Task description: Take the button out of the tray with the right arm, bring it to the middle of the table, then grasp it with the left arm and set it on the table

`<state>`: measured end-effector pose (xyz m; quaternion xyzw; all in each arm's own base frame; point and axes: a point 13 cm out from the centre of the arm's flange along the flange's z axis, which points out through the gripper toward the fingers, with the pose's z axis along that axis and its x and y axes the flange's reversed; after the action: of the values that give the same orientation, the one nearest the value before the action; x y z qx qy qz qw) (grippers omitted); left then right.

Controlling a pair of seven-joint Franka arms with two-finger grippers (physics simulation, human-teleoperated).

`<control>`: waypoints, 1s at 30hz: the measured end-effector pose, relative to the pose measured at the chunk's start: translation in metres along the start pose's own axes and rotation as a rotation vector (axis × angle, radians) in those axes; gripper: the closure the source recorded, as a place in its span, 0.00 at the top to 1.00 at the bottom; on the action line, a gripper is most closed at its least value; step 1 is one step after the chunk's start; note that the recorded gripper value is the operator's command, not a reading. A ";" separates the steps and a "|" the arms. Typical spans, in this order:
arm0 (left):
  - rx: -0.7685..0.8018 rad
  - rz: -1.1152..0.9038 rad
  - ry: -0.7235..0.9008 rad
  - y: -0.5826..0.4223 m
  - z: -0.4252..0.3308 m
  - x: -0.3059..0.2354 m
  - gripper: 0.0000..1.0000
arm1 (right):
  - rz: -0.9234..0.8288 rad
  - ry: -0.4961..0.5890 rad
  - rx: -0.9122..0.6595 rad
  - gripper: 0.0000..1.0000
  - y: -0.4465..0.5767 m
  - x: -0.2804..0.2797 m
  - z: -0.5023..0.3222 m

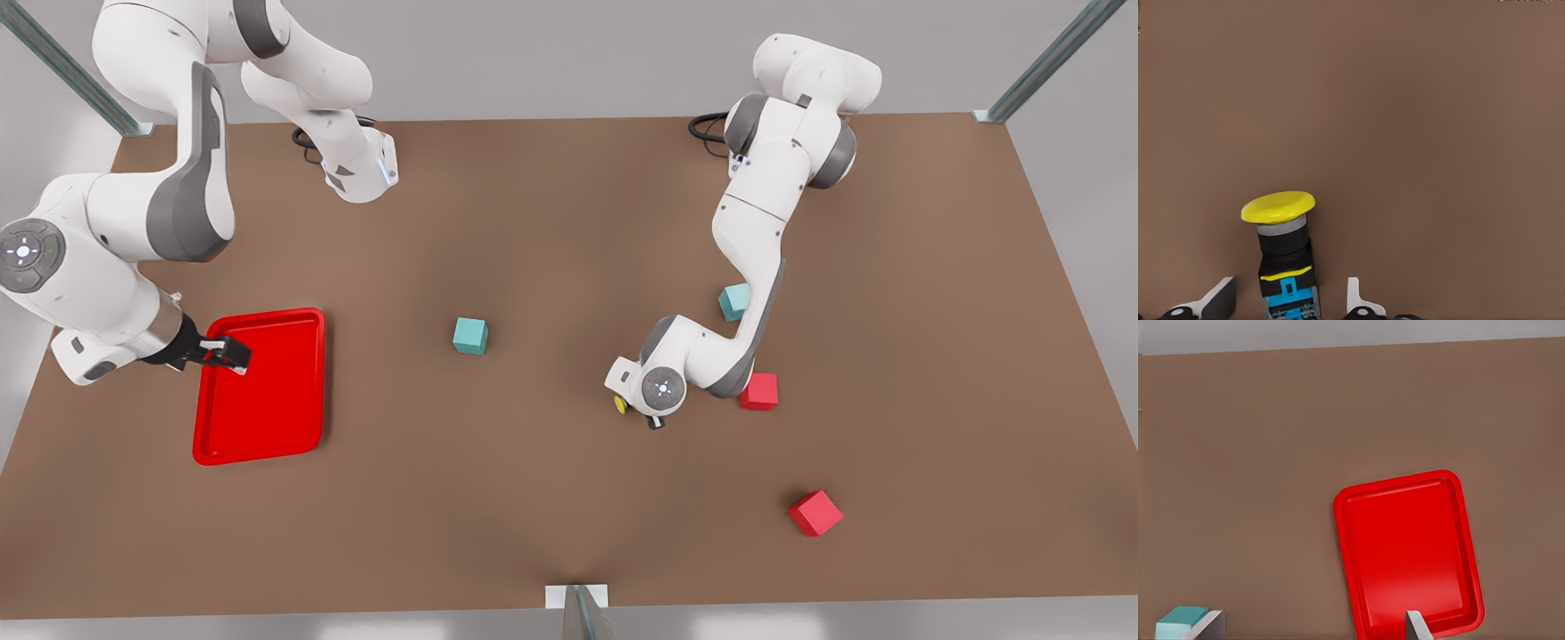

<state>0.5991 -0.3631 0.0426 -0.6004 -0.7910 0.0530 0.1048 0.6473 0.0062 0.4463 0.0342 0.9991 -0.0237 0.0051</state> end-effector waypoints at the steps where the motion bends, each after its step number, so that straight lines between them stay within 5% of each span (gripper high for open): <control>1: 0.000 -0.006 -0.001 0.000 -0.001 0.000 0.79 | -0.002 0.001 0.000 1.00 -0.001 0.000 0.000; 9: 0.003 -0.062 -0.001 -0.001 0.000 -0.001 0.64 | -0.023 0.012 0.001 1.00 0.002 0.003 0.000; 30: 0.001 -0.178 -0.003 0.000 0.000 -0.003 0.47 | -0.046 0.064 0.004 1.00 0.000 0.016 0.003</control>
<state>0.5992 -0.3658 0.0423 -0.5278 -0.8413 0.0448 0.1079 0.6315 0.0074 0.4434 0.0120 0.9992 -0.0249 -0.0274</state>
